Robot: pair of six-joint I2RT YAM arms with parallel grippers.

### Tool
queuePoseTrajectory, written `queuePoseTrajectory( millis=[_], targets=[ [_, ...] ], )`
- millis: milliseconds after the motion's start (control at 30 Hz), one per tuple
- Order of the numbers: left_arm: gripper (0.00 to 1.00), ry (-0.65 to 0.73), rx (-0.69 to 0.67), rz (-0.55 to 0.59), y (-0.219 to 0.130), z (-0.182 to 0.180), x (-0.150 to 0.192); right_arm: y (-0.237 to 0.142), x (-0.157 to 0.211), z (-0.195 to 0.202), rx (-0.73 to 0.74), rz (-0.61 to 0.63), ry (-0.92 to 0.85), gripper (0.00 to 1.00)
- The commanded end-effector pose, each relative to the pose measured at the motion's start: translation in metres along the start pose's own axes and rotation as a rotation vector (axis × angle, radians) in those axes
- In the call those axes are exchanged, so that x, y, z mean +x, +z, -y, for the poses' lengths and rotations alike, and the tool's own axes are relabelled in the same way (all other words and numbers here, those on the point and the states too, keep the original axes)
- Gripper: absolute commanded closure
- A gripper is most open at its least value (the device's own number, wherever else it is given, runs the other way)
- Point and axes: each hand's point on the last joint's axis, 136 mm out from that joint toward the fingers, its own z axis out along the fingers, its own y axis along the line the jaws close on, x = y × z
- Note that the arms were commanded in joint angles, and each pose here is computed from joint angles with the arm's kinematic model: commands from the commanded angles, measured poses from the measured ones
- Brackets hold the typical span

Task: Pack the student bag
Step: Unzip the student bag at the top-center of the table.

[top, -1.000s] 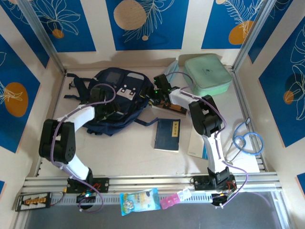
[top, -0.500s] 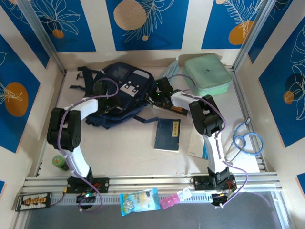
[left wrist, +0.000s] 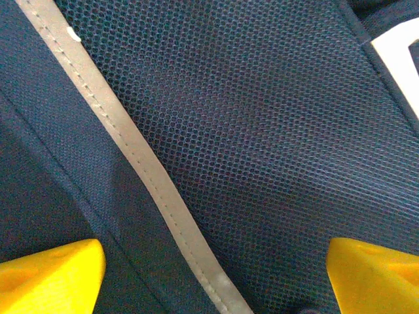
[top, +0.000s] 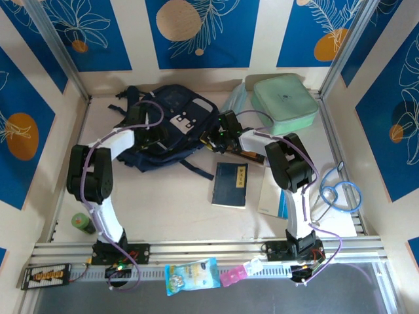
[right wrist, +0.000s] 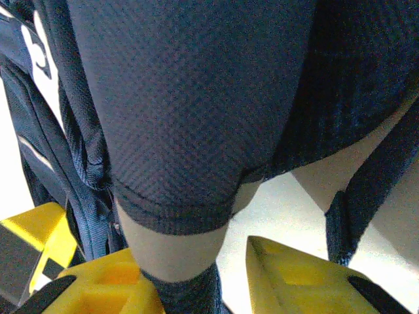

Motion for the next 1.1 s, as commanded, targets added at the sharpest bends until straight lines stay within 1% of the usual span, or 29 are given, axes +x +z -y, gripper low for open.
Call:
queuePoseTrajectory(
  millis=[0, 67, 167, 267, 300, 433, 500, 533, 600, 700, 767, 800, 933, 1067],
  targets=[
    [0.10, 0.005, -0.022, 0.026, -0.038, -0.007, -0.004, -0.006, 0.009, -0.001, 0.001, -0.050, 0.054, 0.66],
    [0.09, 0.000, -0.008, 0.030, -0.052, -0.004, 0.001, -0.002, 0.009, 0.005, 0.017, -0.058, 0.064, 0.68],
    [0.09, 0.007, 0.022, 0.030, -0.072, 0.006, 0.015, -0.003, 0.008, 0.004, -0.002, -0.062, 0.063, 0.79],
    [0.09, 0.061, 0.051, 0.035, -0.091, 0.026, 0.034, -0.012, 0.006, -0.011, -0.035, -0.056, 0.030, 0.89],
    [0.11, 0.094, 0.055, 0.039, -0.097, 0.034, 0.040, -0.017, 0.006, -0.018, -0.051, -0.052, 0.014, 0.91],
    [0.31, 0.250, 0.076, -0.018, -0.109, 0.071, 0.077, -0.039, 0.005, -0.048, -0.119, -0.032, -0.040, 0.93],
    [0.39, 0.289, 0.071, -0.043, -0.109, 0.083, 0.095, -0.050, 0.005, -0.065, -0.159, -0.025, -0.063, 0.94],
    [0.42, 0.297, 0.079, -0.046, -0.109, 0.090, 0.101, -0.054, 0.005, -0.071, -0.173, -0.026, -0.074, 0.94],
    [0.43, 0.339, 0.111, -0.050, -0.108, 0.105, 0.114, -0.060, 0.006, -0.083, -0.197, -0.035, -0.083, 0.95],
    [0.53, 0.371, 0.109, -0.025, -0.108, 0.122, 0.117, -0.066, 0.010, -0.095, -0.225, -0.063, -0.072, 0.96],
    [0.59, 0.339, 0.102, -0.008, -0.106, 0.130, 0.115, -0.068, 0.012, -0.102, -0.242, -0.077, -0.064, 0.97],
    [0.61, 0.296, 0.093, 0.002, -0.105, 0.133, 0.113, -0.070, 0.013, -0.106, -0.248, -0.083, -0.058, 0.97],
    [0.63, 0.148, 0.072, 0.035, -0.093, 0.138, 0.111, -0.076, 0.012, -0.117, -0.249, -0.089, -0.061, 0.98],
    [0.65, 0.105, 0.065, 0.106, -0.087, 0.148, 0.095, -0.083, 0.012, -0.130, -0.271, -0.103, -0.071, 0.98]
  ],
)
